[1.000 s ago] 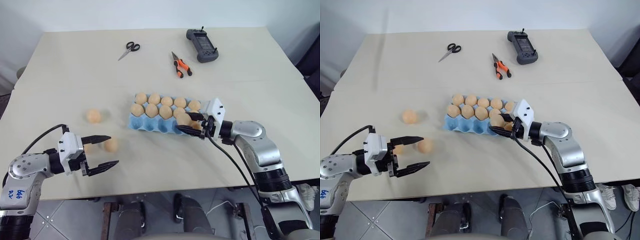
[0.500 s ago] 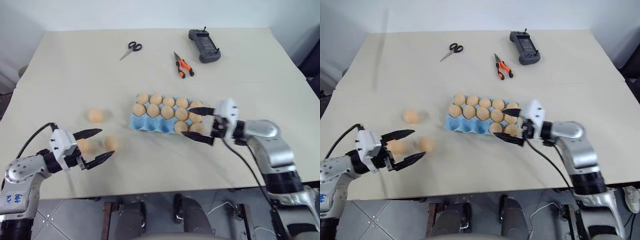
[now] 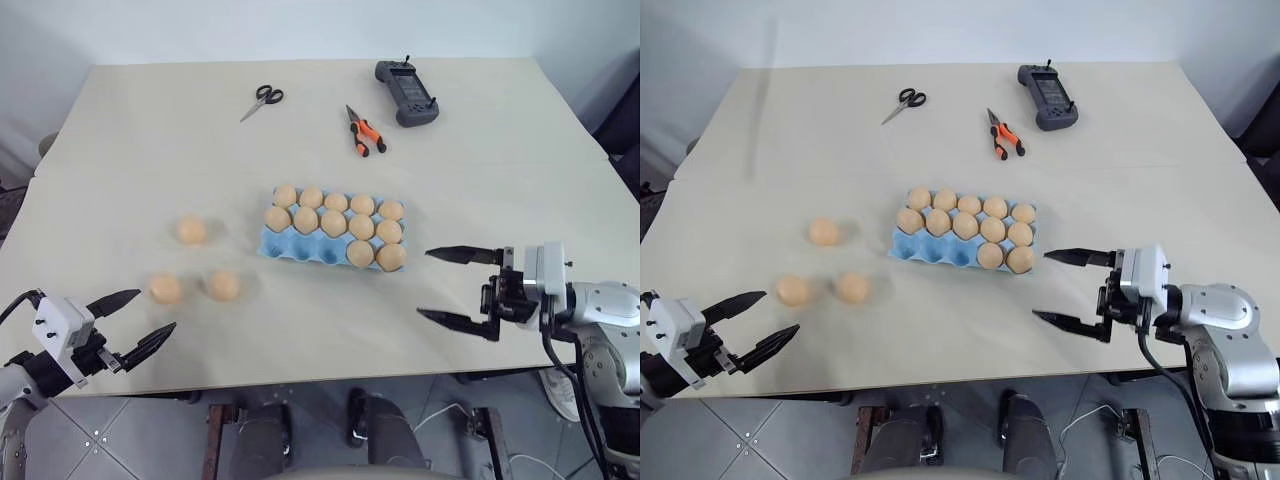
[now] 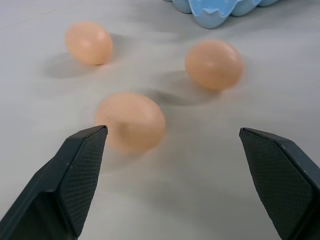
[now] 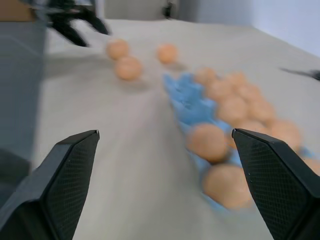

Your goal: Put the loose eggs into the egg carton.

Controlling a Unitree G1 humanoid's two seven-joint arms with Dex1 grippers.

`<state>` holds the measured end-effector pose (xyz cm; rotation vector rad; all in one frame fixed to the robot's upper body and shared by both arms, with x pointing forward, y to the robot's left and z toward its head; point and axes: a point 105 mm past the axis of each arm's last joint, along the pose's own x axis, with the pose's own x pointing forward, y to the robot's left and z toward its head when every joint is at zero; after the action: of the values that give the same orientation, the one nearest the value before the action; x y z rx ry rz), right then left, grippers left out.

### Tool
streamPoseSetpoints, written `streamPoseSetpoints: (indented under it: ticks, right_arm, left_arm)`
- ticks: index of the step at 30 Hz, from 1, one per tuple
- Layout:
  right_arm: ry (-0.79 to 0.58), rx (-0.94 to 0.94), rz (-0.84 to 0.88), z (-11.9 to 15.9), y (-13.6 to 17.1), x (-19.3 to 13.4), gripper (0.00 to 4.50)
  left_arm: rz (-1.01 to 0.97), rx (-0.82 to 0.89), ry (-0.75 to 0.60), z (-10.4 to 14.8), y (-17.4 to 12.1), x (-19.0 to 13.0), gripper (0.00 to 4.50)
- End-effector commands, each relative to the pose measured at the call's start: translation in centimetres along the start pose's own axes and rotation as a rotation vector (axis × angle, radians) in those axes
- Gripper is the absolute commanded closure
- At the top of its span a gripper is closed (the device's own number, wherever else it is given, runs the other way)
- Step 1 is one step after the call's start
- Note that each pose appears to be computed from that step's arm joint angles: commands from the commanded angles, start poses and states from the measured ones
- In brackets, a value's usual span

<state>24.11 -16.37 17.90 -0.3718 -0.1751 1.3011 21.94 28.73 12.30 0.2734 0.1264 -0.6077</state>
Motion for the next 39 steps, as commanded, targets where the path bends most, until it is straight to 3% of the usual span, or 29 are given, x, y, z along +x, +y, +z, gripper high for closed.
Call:
streamPoseSetpoints:
  ticks: [1,10,15,19,22,25,27,28,35,39]
  right_arm:
    - [0.003,-0.041,0.005,0.4,-0.2,0.2,0.04]
    - [-0.037,-0.033,0.026,-0.1,0.7,2.2,0.04]
    - [-0.074,-0.018,0.040,-0.3,1.1,3.2,0.04]
    - [-0.193,0.001,-0.013,-0.8,1.6,4.6,0.04]
    - [-0.190,0.015,-0.020,-1.3,1.9,4.9,0.00]
    - [-0.191,0.020,-0.029,-1.3,1.9,5.0,0.00]
    - [-0.183,0.018,-0.044,-1.4,1.5,4.8,0.00]
    - [-0.180,0.016,-0.052,-1.4,1.4,4.7,0.00]
    - [-0.139,0.013,-0.136,-1.9,0.2,3.2,0.00]
    - [-0.136,0.022,-0.204,-2.2,-0.4,2.4,0.00]
  left_arm:
    - [-0.033,0.020,-0.037,1.6,0.1,1.5,0.00]
    - [-0.217,0.078,-0.025,2.8,-2.6,8.2,0.00]
    - [-0.249,0.111,0.029,1.8,-2.7,10.1,0.00]
    - [-0.257,0.107,0.074,1.2,-2.1,10.1,0.00]
    - [-0.240,0.112,0.090,1.1,-1.5,9.7,0.54]
    - [-0.238,0.115,0.081,1.2,-1.3,9.9,1.49]
    - [-0.264,0.120,0.025,2.5,-1.8,10.4,2.05]
    - [-0.276,0.121,-0.005,3.2,-2.0,10.6,2.11]
    - [-0.408,0.180,-0.135,7.8,-3.3,12.6,2.12]
    - [-0.531,0.196,-0.192,10.2,-5.1,15.7,2.12]
